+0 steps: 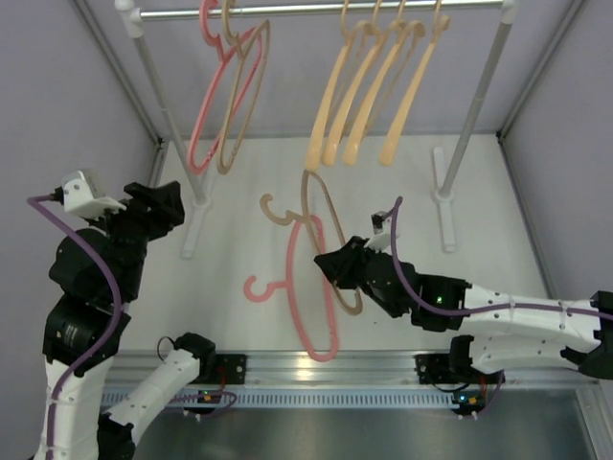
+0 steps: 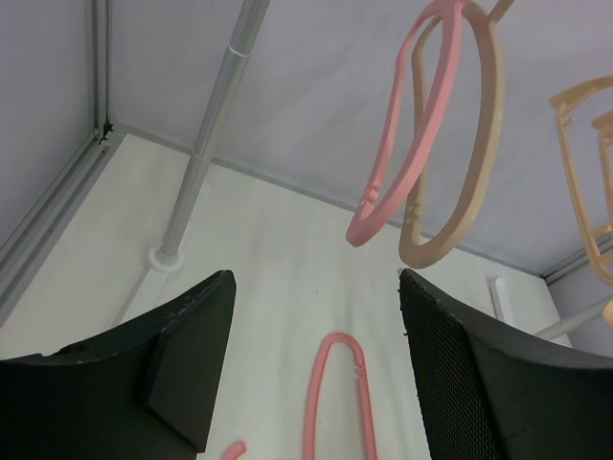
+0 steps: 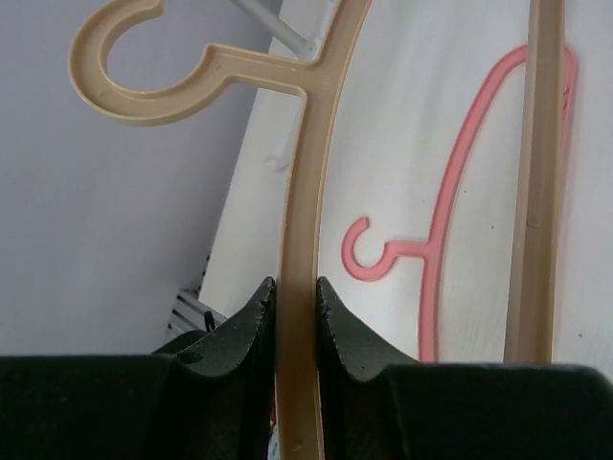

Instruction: Organize the hangers

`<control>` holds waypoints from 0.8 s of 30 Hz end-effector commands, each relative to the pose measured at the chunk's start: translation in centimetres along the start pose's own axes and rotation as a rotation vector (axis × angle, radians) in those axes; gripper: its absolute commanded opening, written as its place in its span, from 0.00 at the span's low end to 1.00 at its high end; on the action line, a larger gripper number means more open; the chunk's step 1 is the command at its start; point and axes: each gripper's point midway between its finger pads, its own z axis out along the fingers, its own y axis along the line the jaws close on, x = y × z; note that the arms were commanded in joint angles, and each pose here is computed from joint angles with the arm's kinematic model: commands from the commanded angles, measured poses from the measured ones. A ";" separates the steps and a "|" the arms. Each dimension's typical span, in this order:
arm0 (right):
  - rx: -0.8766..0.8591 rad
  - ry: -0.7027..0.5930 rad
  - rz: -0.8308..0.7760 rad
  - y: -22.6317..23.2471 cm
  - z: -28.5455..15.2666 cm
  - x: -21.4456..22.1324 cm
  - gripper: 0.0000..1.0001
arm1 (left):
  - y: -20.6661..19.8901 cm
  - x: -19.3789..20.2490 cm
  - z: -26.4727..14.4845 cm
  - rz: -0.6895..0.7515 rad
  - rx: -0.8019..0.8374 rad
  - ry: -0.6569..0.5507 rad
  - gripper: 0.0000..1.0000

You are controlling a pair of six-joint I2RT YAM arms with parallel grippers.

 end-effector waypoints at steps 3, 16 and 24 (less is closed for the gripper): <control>-0.141 -0.141 0.220 3.9 -0.9 -3.9 0.00 | -0.9 -1.7 -0.9 -0.023 0.047 -0.035 0.74; -0.254 -0.202 0.313 9.0 -0.7 -5.9 0.00 | -7.1 1.7 -1.8 -0.025 0.370 0.184 0.71; -0.208 -0.235 0.301 8.1 -0.5 -5.4 0.00 | -7.9 8.7 -2.3 -0.136 0.438 0.419 0.71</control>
